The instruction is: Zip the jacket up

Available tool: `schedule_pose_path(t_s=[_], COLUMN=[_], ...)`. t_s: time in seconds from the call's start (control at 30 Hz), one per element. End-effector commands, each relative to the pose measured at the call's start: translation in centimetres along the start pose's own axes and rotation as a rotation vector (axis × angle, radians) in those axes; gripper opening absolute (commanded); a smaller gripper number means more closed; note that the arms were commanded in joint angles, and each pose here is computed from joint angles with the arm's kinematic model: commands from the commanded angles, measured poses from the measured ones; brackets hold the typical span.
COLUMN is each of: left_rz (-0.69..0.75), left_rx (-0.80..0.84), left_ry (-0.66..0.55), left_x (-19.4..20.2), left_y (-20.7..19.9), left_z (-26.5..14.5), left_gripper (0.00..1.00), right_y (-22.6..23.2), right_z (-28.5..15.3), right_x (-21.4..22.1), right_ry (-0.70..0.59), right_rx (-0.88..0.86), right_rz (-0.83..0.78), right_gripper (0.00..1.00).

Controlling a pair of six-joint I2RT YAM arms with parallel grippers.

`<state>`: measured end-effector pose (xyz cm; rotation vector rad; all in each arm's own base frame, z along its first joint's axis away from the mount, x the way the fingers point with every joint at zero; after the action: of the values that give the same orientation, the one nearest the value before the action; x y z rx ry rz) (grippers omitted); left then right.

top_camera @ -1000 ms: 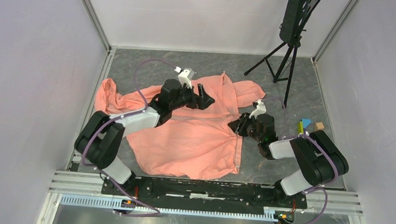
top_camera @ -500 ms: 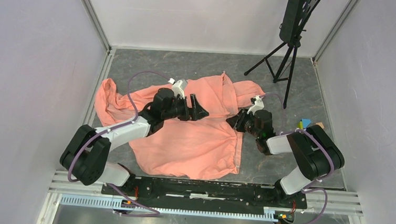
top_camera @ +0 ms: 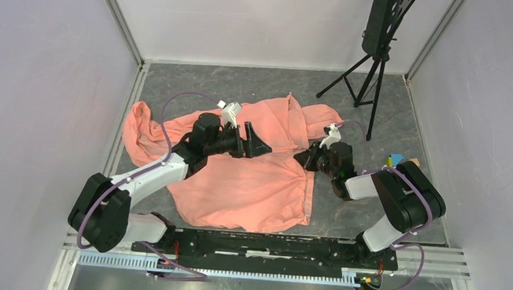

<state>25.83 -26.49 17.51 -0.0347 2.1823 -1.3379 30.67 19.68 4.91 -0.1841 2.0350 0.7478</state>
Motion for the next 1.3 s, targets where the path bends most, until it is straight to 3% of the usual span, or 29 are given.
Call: schedule_pose_path(t_s=[0.0,0.2,0.27,0.43,0.67,0.83,1.07,1.27], left_rz=[-0.027,0.048,0.092,0.205,0.314,0.299,0.231,0.222], left_rx=[0.129,0.323,0.318,0.370,0.479,0.506,0.588,0.544], left_ry=[0.025,0.211,0.183,0.113,0.283,0.337,0.396,0.392], left_x=[-0.5,0.4,-0.4,-2.2,-0.8,0.9,2.2,3.0], left_y=[-3.4,-5.9,-5.9,-5.5,-3.9,-2.0,-2.7,-2.4], left_z=[-0.2,0.7,1.6,4.1,6.9,7.8,7.8,7.0], left_gripper=[1.00,1.00,1.00,1.00,1.00,1.00,0.99,0.77], right_y=[2.0,6.0,6.6,7.7,9.0,9.0,9.0,8.4], right_z=[-0.1,-2.5,-3.3,-4.3,-5.5,-5.8,-5.9,-5.8], right_x=[-2.2,-4.2,-4.4,-4.2,-4.4,-4.6,-5.0,-5.0], right_ry=[-0.073,-0.167,-0.194,-0.216,-0.261,-0.278,-0.300,-0.305], right_rx=[-0.109,-0.364,-0.394,-0.469,-0.542,-0.534,-0.520,-0.480], right_rz=[-0.084,-0.403,-0.446,-0.456,-0.452,-0.462,-0.450,-0.421], right_gripper=[0.00,0.00,0.00,0.00,0.00,0.00,0.00,0.00])
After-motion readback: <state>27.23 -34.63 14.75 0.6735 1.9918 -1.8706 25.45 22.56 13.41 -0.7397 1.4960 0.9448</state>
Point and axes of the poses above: each gripper's point midway between its finger pads, its own z axis out along the fingers, its own y axis along the line the jaws close on, x = y × z, the point moved 2 cm from there along -z, back along the fingers, and after that the axes turned 12 degrees about -z, right-handed, at the moved point
